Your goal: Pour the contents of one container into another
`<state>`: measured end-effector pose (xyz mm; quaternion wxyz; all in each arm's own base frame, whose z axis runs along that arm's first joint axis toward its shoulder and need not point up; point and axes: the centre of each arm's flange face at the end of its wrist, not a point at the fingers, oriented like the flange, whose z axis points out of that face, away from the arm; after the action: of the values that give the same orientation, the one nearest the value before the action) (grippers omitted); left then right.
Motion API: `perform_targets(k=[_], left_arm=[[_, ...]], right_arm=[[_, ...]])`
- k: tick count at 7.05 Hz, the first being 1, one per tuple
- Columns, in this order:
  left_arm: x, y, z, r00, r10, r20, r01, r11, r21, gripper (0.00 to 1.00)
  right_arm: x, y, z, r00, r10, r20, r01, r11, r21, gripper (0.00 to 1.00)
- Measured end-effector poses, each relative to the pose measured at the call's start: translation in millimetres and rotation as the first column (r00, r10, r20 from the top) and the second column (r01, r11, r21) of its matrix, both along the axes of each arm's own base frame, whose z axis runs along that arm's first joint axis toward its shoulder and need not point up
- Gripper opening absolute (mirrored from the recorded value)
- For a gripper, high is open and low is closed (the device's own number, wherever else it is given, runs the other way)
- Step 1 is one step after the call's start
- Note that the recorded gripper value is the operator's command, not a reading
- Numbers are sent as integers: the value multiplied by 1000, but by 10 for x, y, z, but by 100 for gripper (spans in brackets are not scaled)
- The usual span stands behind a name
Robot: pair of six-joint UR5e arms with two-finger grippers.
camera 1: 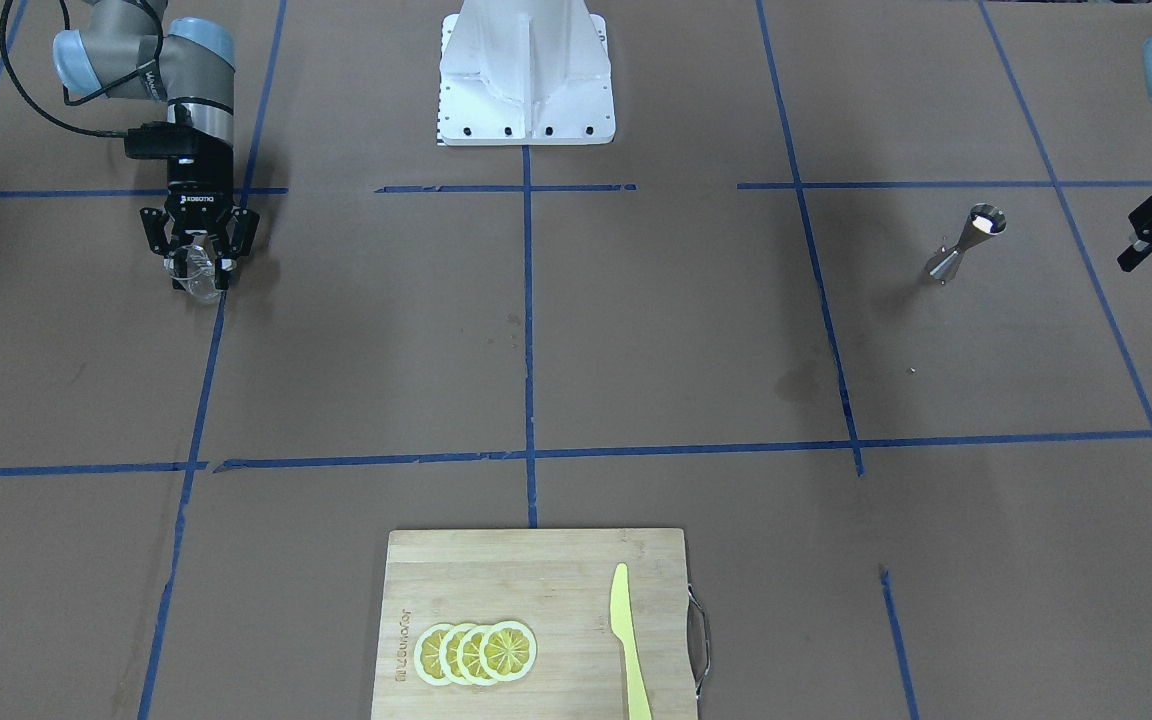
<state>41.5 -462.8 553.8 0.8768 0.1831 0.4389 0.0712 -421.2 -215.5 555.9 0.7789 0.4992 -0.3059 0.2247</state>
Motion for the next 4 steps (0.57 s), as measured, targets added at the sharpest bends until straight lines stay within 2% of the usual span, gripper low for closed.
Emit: perform_targets(k=[2,4], left_arm=[[-12,1,-15,1000,-2,-1,2,1000,4,100],[-23,1,-22,1000,-4,-1,4,1000,6,100]], right_arm=[[1,0,8,1000,1,1,-1,1000,1,51],[1,0,11,1000,0,0,0,1000,1,50]])
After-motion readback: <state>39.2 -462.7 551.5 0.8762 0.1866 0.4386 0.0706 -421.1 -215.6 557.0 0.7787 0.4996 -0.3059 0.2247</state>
